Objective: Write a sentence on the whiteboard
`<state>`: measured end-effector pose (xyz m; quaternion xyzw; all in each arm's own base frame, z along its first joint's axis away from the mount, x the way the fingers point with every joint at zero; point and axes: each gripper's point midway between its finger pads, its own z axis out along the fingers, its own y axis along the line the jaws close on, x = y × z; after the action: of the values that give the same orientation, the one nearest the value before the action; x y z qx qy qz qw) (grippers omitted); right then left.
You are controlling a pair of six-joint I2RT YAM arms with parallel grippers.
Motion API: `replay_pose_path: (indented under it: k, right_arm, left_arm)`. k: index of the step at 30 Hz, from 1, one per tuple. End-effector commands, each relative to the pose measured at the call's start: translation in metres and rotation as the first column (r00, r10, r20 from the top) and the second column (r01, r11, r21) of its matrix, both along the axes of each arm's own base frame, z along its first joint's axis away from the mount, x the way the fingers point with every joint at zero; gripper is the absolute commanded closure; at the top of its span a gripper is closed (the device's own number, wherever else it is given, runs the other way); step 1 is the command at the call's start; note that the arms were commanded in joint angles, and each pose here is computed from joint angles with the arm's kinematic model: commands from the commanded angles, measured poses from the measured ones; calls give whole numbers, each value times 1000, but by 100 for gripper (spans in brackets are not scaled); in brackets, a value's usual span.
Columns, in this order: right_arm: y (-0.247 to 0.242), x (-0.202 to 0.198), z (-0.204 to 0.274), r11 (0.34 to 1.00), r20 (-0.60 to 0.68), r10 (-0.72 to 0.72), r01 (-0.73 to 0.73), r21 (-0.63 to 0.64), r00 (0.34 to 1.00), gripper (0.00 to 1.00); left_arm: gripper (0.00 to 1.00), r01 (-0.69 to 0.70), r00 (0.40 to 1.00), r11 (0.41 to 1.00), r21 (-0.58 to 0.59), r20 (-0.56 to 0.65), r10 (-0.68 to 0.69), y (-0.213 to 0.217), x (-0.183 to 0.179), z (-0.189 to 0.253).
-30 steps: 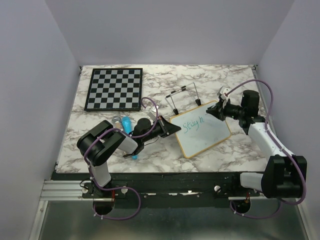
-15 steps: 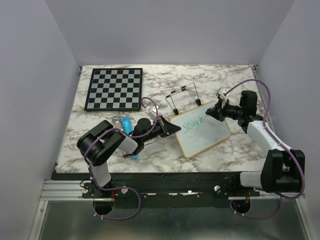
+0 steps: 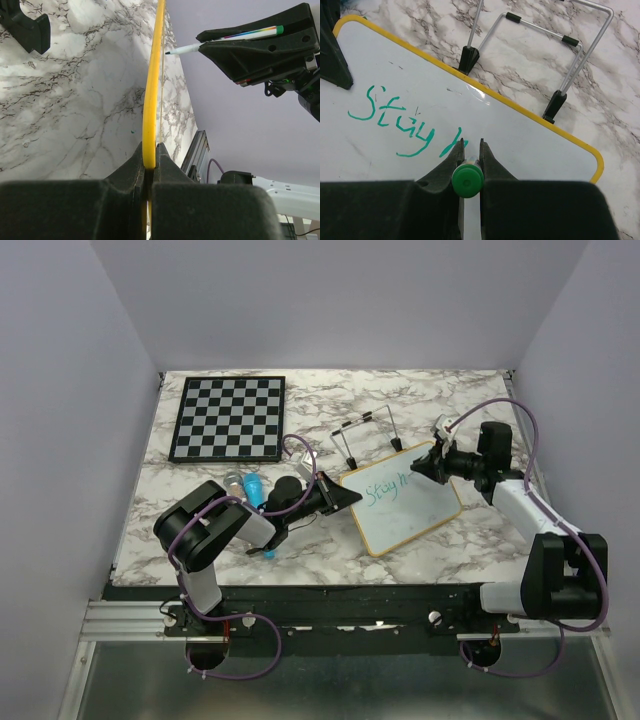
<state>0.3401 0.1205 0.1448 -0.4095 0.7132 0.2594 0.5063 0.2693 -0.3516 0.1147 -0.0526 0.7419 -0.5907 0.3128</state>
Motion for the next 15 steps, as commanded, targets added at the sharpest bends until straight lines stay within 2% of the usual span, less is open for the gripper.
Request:
replay_pose_path:
  k: [1, 15]
  right_arm:
    - [-1, 1, -5, 1000, -3, 15, -15, -2, 1000, 99]
    - [4, 3, -9, 1000, -34, 19, -19, 20, 999, 99]
  left_arm:
    - [100, 31, 997, 999, -29, 66, -29, -4, -2, 15]
    - [100, 35, 997, 999, -26, 66, -33, -5, -2, 14]
